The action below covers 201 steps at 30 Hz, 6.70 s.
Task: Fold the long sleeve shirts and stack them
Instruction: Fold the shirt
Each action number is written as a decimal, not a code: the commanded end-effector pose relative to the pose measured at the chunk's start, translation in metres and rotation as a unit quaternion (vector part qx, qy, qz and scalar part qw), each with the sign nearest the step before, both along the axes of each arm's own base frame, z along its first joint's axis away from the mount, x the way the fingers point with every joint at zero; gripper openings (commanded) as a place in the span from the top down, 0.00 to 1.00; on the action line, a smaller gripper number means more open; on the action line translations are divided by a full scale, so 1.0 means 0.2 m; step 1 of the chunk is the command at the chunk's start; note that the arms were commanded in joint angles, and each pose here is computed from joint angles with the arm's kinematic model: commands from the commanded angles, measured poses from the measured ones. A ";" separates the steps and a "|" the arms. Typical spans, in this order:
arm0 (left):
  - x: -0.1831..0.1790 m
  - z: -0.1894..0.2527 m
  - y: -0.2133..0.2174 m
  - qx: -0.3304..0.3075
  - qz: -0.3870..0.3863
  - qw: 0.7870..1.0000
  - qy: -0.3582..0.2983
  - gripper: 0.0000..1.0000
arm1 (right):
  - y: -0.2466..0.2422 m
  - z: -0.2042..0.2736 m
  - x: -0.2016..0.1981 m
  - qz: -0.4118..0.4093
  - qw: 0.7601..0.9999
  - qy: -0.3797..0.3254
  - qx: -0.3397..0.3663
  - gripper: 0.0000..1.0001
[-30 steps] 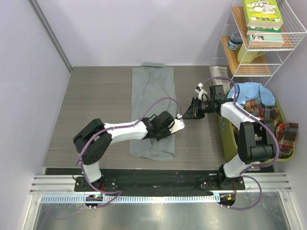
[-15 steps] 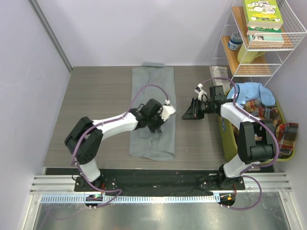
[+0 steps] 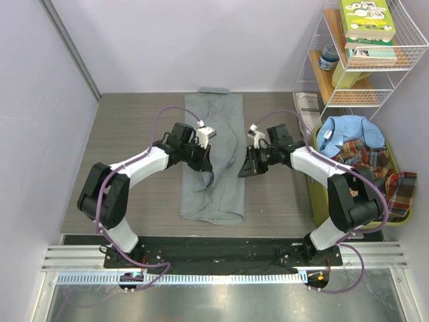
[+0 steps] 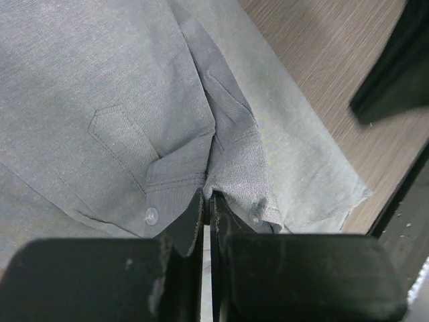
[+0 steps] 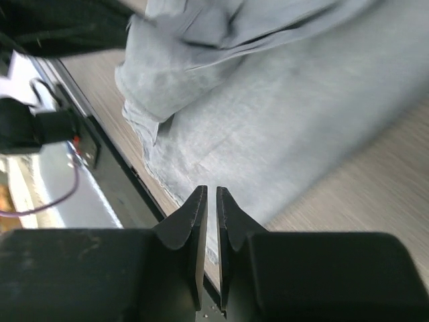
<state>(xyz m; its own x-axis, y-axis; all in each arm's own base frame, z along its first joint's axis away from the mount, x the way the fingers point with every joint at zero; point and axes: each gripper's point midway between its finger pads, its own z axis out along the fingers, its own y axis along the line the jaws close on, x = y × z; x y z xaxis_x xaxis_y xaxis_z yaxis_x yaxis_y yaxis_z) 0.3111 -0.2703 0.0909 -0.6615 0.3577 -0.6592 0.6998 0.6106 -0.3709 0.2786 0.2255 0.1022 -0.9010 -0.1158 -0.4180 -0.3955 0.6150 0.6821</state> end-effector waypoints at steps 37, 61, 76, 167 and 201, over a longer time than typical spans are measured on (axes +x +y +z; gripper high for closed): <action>0.07 -0.09 0.03 -0.044 0.051 0.996 0.059 1.00 | 0.46 -0.27 -0.43 0.180 0.946 -0.206 -0.173 0.48; 0.08 -0.10 0.05 -0.048 0.056 0.995 0.065 1.00 | 0.47 -0.32 -0.39 0.182 0.941 -0.192 -0.212 0.95; 0.09 -0.04 0.03 -0.070 0.054 0.994 0.066 1.00 | 0.57 -0.10 -0.48 0.237 0.943 -0.192 -0.135 0.99; -0.75 -0.02 0.52 0.152 -0.375 0.834 -0.375 0.00 | -0.05 0.37 -0.03 0.212 0.861 -0.455 -0.080 0.00; -0.65 -0.37 0.45 0.204 -0.449 0.805 -0.329 0.92 | 0.15 -0.37 -0.48 0.444 0.705 -0.504 -0.227 0.99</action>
